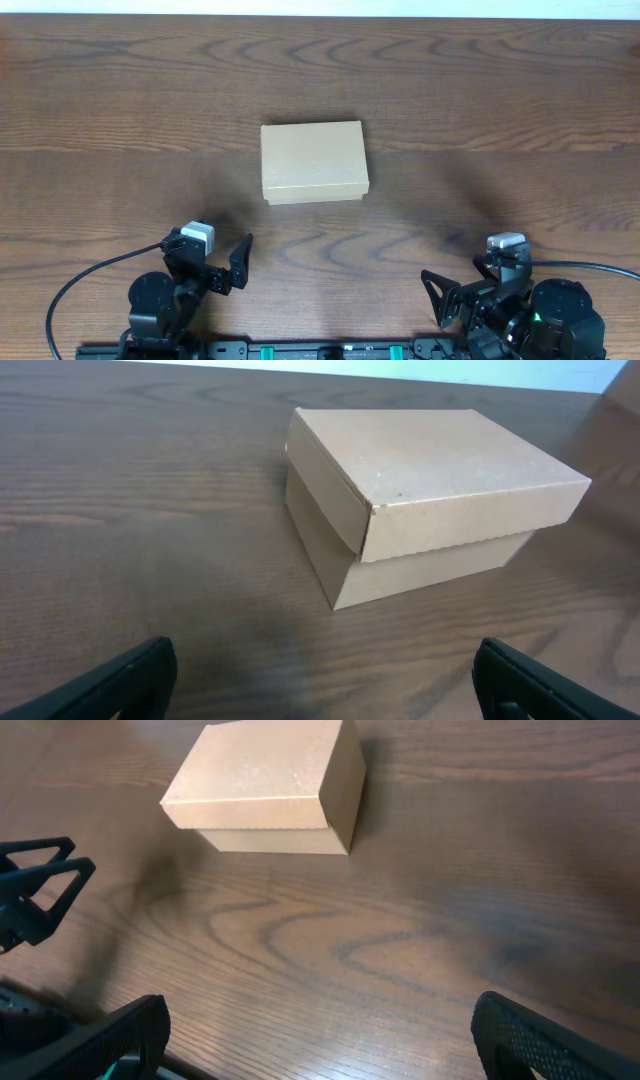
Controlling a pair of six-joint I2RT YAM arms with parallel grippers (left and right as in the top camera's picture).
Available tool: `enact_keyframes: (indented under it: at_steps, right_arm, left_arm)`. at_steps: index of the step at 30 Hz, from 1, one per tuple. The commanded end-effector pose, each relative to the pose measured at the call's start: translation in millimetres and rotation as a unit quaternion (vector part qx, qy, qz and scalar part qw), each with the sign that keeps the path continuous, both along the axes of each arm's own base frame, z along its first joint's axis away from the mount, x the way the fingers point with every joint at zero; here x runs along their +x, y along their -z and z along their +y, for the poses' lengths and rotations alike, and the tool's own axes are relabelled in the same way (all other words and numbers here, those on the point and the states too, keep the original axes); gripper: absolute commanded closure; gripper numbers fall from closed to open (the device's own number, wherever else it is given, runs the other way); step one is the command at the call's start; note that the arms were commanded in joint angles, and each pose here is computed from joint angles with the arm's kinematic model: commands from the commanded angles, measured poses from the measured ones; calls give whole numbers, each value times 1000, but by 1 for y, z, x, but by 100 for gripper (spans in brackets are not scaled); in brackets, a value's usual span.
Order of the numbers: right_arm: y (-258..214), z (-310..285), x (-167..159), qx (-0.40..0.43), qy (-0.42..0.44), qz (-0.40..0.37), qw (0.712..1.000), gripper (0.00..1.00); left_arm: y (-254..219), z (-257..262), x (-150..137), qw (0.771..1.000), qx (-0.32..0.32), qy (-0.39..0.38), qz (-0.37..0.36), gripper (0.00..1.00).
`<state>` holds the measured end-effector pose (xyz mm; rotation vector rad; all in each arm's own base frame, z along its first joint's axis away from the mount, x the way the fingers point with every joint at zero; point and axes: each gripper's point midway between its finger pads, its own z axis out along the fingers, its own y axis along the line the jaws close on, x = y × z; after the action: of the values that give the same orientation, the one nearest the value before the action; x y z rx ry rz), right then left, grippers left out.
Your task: Pack container
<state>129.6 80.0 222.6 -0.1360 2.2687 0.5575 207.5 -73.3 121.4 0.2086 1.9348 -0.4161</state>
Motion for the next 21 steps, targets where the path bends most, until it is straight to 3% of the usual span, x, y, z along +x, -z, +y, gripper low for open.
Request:
enact_keyframes:
  at_steps: [1,13,21]
  right_arm:
    - [0,-1,0,5,6,3,1000,1]
    - [4,-2,-2,0,5,10,1000,1]
    - [17,-19,13,-58,34,-17,998,1]
  left_arm:
    - [9,0,0,1000,-6,-3,12,5]
    - [9,0,0,1000,-6,-3,12,5]
    - [9,0,0,1000,-6,-3,12,5]
